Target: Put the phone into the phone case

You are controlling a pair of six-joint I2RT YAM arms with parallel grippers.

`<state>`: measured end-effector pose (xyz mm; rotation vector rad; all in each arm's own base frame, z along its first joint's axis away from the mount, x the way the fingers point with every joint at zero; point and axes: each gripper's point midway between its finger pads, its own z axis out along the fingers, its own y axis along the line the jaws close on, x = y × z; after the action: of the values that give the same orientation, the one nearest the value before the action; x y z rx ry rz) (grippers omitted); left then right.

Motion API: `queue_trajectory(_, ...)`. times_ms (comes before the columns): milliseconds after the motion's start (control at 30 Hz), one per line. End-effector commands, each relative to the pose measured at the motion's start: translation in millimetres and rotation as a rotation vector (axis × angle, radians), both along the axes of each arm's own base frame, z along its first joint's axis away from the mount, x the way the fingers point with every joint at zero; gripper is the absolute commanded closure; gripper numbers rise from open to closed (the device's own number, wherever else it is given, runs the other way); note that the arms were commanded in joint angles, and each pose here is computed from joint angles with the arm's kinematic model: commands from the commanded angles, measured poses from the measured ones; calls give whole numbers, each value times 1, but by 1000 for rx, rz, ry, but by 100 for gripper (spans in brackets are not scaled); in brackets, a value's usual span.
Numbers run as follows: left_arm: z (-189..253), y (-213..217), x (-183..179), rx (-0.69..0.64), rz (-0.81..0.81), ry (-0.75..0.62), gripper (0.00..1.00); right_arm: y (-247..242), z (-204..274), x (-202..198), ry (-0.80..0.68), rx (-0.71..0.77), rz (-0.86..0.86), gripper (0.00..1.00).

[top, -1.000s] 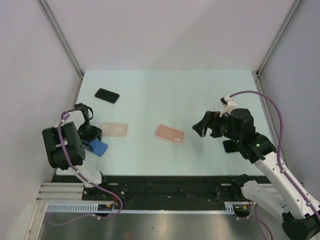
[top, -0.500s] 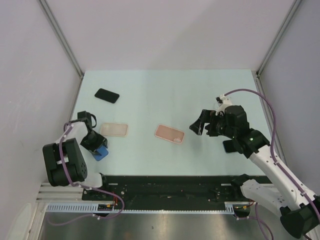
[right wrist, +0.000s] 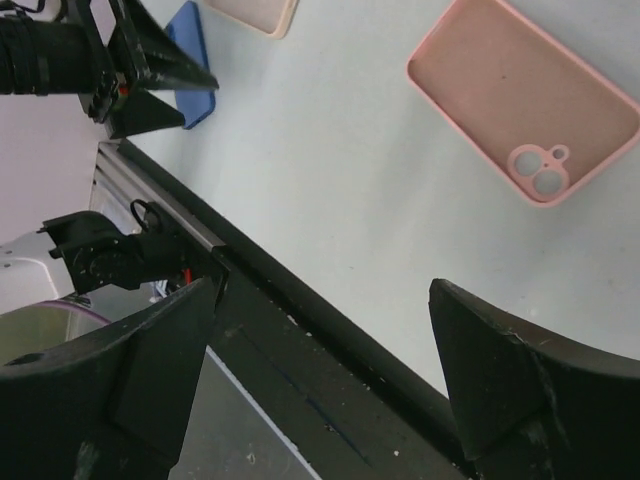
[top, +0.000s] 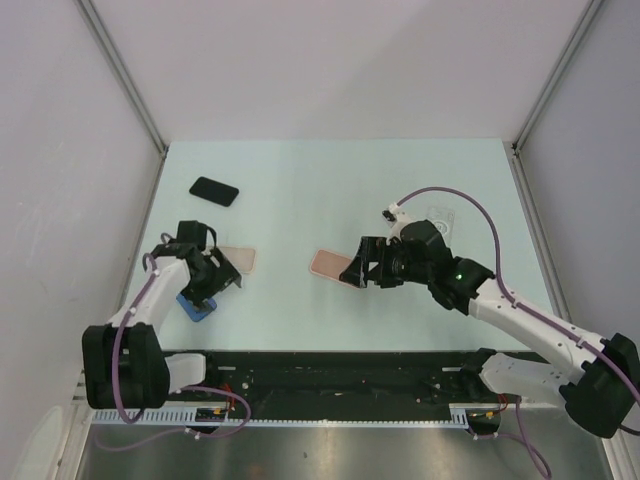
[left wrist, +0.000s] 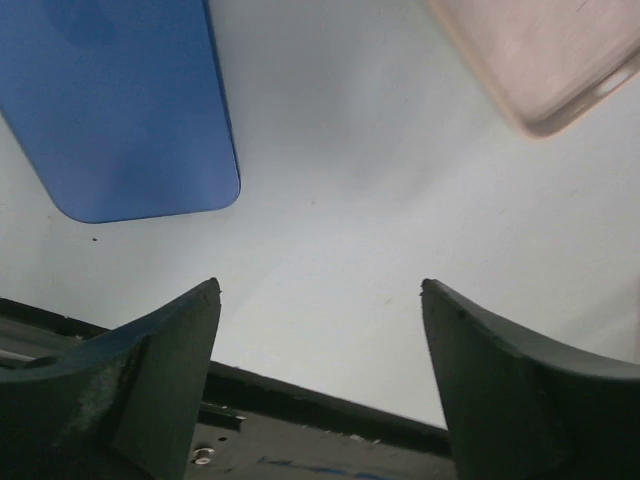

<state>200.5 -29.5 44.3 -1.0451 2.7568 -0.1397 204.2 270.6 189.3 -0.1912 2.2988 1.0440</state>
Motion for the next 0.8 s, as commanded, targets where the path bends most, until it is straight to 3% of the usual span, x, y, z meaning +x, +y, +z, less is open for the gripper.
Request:
queue_trajectory(0,48,37,35,158,57,-210,2,10,25,4,-75,66,-28,7)
queue_trajectory(167,53,80,41,182,135,-254,0,1,28,-2,-103,45,-44,6)
queue_trajectory(300,32,97,37,135,170,-156,3,-2,31,-4,-121,56,-46,5)
queue_trajectory(433,23,120,44,219,158,-114,4,-7,36,-6,-152,69,-52,4)
queue_trajectory(767,-3,119,47,165,129,-72,0,-19,44,-6,-205,68,-37,3)
